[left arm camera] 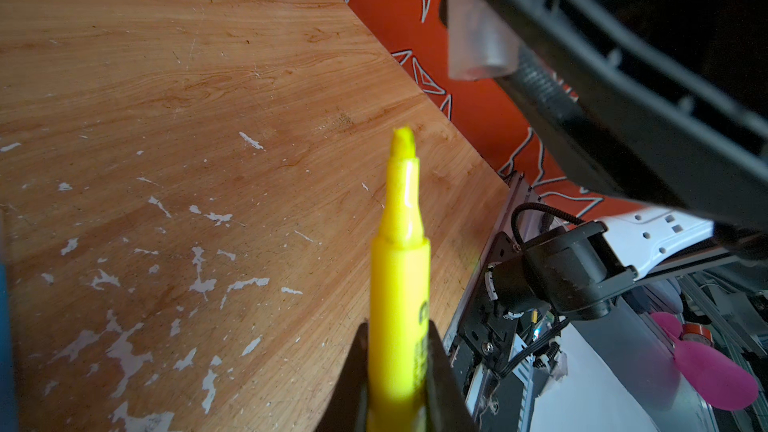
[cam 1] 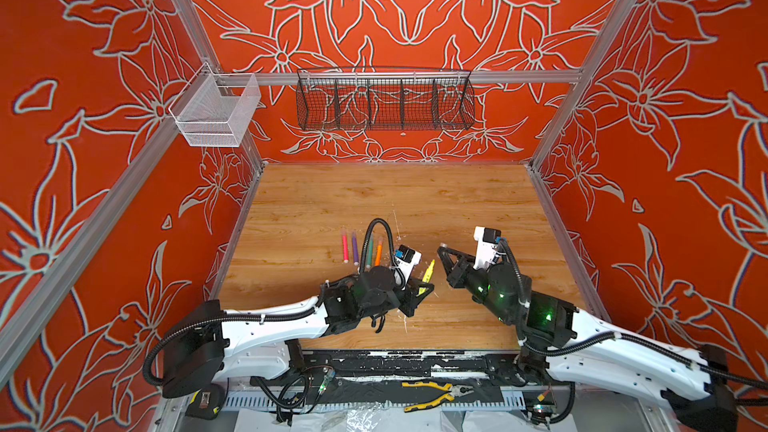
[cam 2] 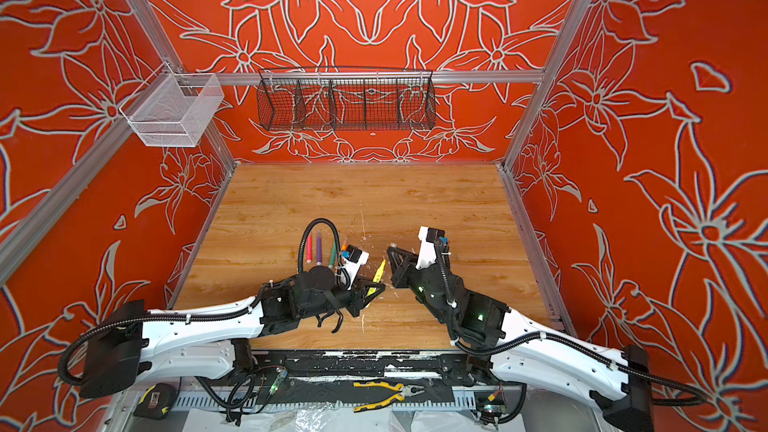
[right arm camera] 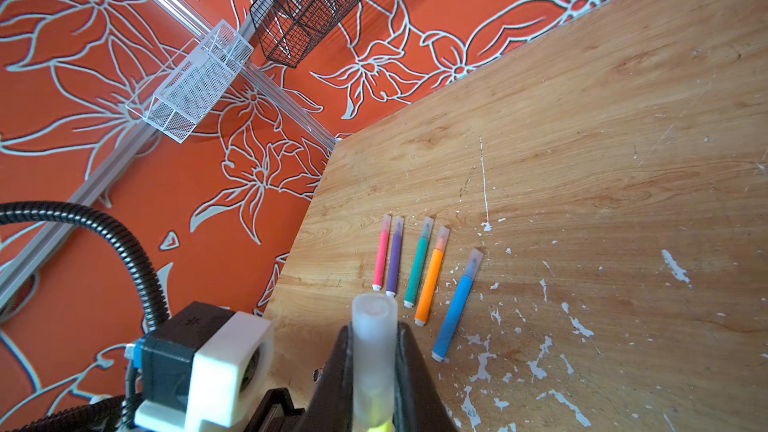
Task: Insert the pens into the pen caps
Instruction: 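Lift the cap with the right gripper above the yellow highlighter tip, then lower the cap onto the yellow highlighter tip with the right gripper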
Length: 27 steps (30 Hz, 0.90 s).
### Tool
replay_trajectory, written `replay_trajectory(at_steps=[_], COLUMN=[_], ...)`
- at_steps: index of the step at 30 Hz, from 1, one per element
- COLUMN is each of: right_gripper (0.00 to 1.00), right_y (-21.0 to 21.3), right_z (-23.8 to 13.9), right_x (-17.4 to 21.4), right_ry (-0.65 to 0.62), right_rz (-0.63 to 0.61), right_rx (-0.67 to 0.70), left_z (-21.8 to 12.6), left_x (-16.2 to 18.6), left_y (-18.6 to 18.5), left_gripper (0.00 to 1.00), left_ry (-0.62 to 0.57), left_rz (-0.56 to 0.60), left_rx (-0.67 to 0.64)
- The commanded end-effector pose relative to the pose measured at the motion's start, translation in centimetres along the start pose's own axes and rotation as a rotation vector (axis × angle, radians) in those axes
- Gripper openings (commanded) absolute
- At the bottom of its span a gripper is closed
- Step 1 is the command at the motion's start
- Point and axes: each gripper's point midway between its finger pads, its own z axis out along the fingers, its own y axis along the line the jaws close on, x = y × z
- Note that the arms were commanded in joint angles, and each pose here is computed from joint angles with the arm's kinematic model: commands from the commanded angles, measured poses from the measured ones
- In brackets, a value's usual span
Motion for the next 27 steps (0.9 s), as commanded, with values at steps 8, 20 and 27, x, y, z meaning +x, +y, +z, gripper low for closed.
replay_trajectory(at_steps=[8,20,27], right_gripper=[0.09,0.09,0.09], right_y=[0.1,-0.6,-0.7], right_z=[0.7,1.0,1.2], right_x=[0.3,1.2,1.4], right_ry=[-0.002,0.019,0.025], right_rz=[0.013,0.008,0.004], right_rx=[-0.005,0.011,0.021], left_z=[0.1,0.0,0.1], left_x=[-1.3,-1.7,-1.9], left_y=[-1.3,-1.5,-1.7], left_gripper=[0.0,0.0,0.0], left_ry=[-0.037,-0.048,-0.05], left_rz=[-0.003,0.004,0.006], left_rx=[0.035,0.041,0.045])
